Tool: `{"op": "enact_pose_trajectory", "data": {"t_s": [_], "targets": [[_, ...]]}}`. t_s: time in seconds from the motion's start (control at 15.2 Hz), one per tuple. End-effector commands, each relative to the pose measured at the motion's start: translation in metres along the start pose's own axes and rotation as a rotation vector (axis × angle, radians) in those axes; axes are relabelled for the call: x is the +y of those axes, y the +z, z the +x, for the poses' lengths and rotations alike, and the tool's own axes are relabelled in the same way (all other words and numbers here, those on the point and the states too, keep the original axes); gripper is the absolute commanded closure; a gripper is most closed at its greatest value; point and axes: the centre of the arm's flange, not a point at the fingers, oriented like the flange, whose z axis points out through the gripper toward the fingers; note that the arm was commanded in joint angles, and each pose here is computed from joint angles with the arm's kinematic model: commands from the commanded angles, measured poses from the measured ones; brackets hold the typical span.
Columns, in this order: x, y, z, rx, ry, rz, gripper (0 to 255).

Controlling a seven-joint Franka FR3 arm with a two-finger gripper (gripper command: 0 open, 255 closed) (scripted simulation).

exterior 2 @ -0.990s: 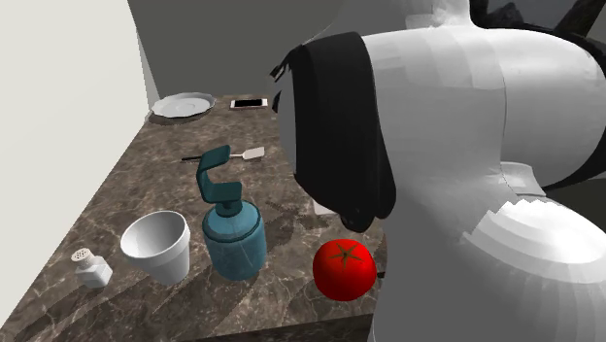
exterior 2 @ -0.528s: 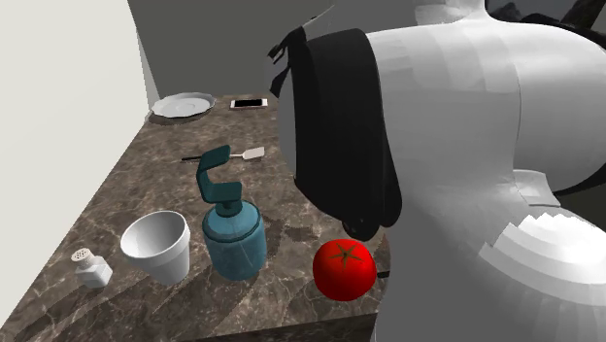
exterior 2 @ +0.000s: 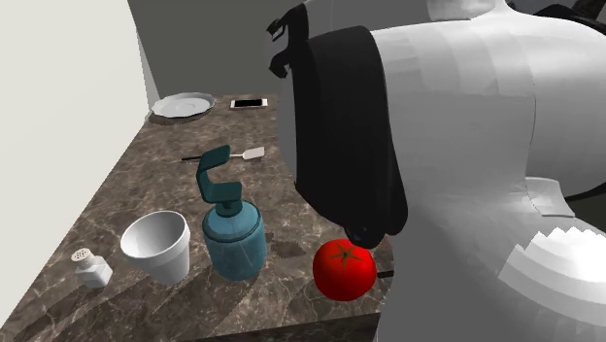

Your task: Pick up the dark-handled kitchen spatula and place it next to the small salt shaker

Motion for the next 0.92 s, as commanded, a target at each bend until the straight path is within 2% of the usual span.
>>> {"op": "enact_pose_trajectory", "data": {"t_s": [0.0, 0.86], "targets": [[-0.001, -0.007, 0.001, 0.000, 0.000, 0.000, 255], [-0.158, -0.012, -0.068, 0.000, 0.000, 0.000, 255]]}}
